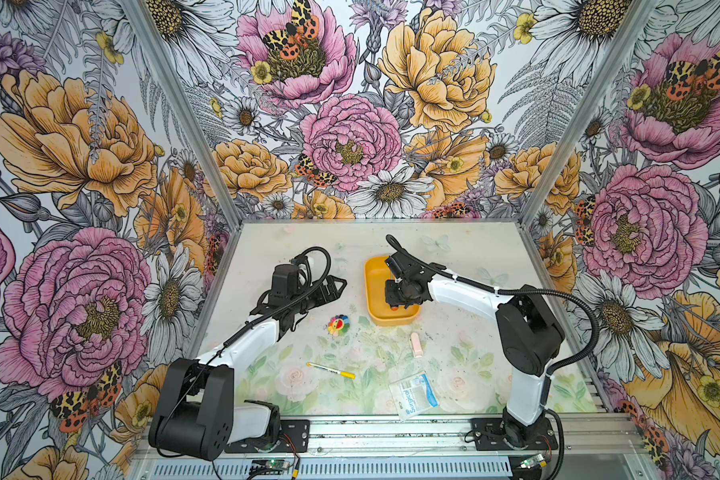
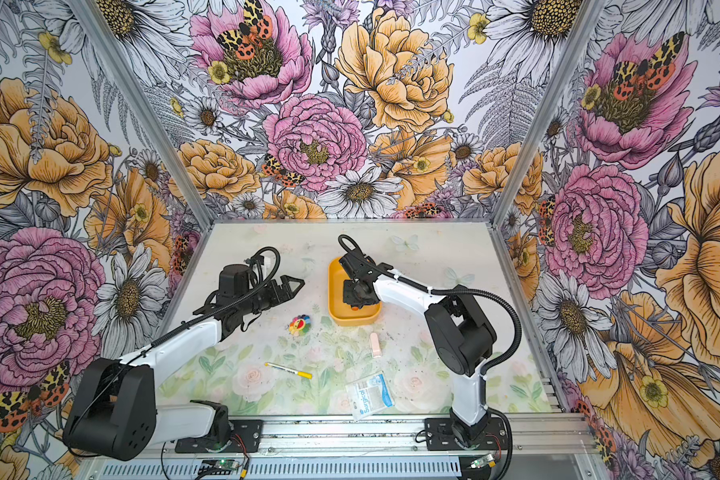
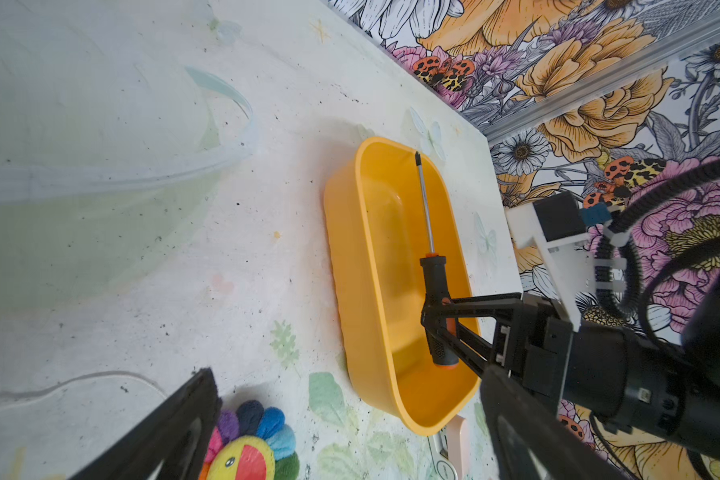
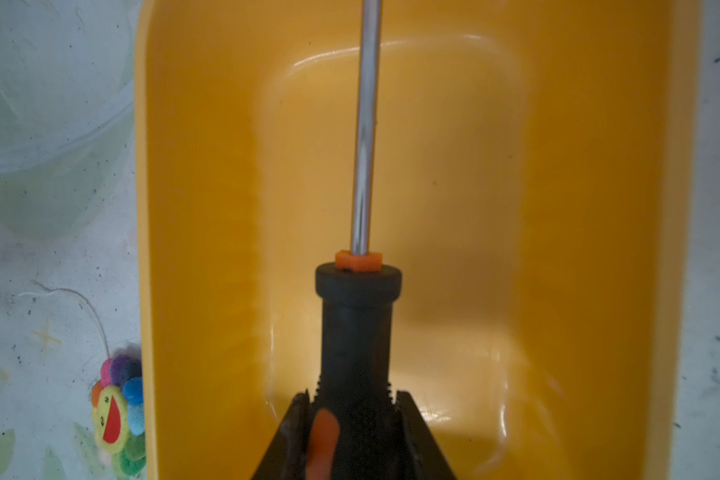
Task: Put the screwdriver in the bin
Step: 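Carry the screwdriver over the yellow bin and lower it inside with the right gripper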
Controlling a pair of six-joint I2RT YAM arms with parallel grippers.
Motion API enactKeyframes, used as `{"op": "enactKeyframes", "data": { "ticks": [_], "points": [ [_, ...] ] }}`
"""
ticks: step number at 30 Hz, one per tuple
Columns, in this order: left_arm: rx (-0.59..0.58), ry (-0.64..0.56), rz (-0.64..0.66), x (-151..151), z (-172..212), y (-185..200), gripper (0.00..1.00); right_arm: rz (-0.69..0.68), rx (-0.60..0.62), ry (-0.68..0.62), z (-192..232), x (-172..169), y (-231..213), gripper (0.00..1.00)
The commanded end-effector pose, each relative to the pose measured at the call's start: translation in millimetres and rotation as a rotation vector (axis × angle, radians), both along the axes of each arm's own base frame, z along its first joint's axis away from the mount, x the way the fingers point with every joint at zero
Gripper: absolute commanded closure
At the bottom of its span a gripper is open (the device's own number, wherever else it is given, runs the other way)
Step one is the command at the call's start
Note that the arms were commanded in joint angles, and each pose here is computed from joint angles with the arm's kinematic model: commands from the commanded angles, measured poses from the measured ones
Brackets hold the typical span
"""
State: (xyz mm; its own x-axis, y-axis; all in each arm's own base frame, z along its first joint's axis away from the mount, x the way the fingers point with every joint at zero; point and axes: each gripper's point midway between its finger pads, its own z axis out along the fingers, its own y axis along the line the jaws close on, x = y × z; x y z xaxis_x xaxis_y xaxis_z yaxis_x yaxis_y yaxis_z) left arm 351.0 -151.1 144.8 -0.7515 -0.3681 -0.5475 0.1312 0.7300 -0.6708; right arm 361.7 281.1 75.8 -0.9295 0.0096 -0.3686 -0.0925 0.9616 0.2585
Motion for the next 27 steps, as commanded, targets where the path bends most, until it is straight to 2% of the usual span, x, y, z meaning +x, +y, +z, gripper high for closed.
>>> {"op": "enactKeyframes", "data": {
  "ticks": [1, 27],
  "points": [
    [0.005, -0.001, -0.018, -1, -7, -1, 0.01, 0.004, 0.024, -0.001, -1, 2, 9, 1.0],
    [0.005, 0.004, -0.019, -1, -9, -1, 0.01, 0.015, -0.009, 0.062, -27, -14, 5, 1.0]
  ]
}}
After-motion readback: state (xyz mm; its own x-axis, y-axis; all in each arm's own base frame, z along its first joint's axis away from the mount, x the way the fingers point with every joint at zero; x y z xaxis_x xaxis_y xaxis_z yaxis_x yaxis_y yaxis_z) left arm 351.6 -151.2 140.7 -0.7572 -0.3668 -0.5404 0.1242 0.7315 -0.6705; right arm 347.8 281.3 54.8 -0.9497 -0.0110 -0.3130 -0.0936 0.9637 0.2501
